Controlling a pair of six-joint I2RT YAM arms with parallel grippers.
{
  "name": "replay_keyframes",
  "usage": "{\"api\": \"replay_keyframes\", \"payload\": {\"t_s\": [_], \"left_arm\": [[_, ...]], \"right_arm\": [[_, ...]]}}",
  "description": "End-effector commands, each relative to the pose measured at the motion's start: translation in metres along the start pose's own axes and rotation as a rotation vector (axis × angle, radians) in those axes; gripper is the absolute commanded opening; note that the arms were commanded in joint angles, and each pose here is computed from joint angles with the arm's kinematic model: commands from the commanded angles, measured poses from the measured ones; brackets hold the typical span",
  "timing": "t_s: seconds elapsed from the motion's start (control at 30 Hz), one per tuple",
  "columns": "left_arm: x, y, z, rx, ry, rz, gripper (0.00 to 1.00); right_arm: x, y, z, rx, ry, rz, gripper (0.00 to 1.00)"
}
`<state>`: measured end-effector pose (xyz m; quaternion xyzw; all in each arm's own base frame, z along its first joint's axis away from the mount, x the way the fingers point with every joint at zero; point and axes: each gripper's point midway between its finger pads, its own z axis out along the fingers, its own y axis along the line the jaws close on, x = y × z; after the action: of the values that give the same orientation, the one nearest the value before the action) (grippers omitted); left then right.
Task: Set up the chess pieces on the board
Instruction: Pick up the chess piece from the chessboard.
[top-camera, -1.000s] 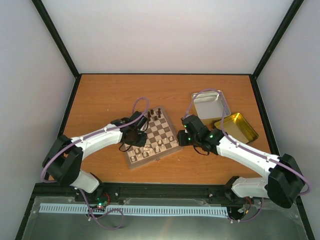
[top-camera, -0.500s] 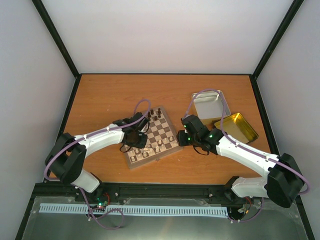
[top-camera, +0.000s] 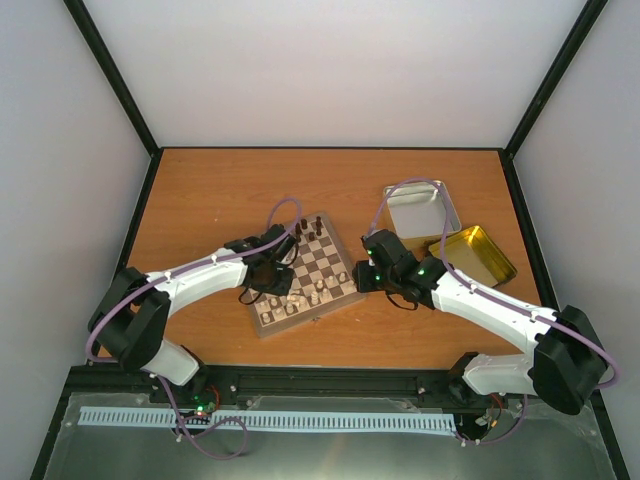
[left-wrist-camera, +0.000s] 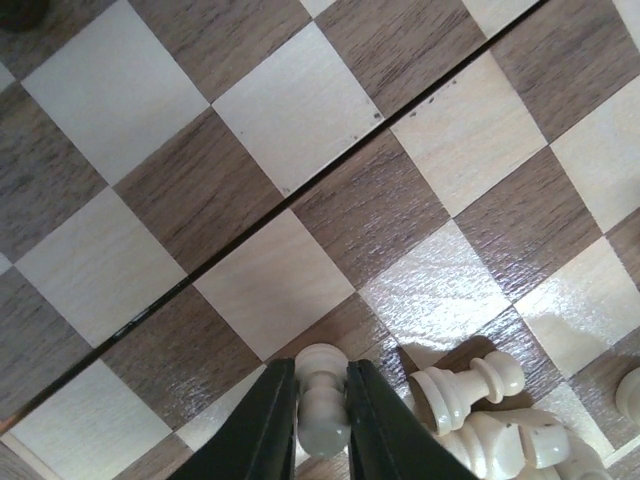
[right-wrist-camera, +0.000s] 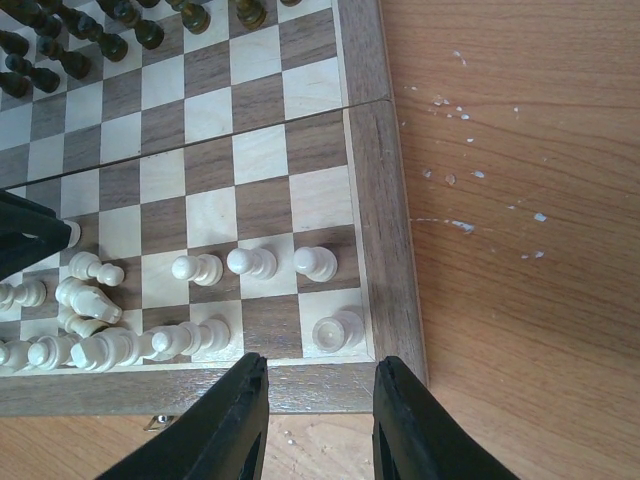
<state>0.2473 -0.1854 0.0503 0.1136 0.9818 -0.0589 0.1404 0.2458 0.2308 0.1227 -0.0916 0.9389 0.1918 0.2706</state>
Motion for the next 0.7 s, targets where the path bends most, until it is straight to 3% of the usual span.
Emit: {"api": "replay_keyframes", "payload": {"t_s": [0.0, 0.37, 0.67], "left_arm": [[-0.006, -0.002, -0.003, -0.004, -0.019, 0.031, 0.1], [-0.035, -0.038, -0.033, 0.168, -0.145, 0.089, 0.1], [-0.041, -0.069, -0.023, 0.235, -0.107, 0.19, 0.11]], "right_arm": [[-0.01, 0.002, -0.002, -0.008, -0.026, 0.016, 0.31], [-0.01, 0.0, -0.003, 0.001, -0.031, 0.024, 0.31], [-0.009, -0.004, -0.005, 0.018, -0.036, 0.021, 0.31]]}}
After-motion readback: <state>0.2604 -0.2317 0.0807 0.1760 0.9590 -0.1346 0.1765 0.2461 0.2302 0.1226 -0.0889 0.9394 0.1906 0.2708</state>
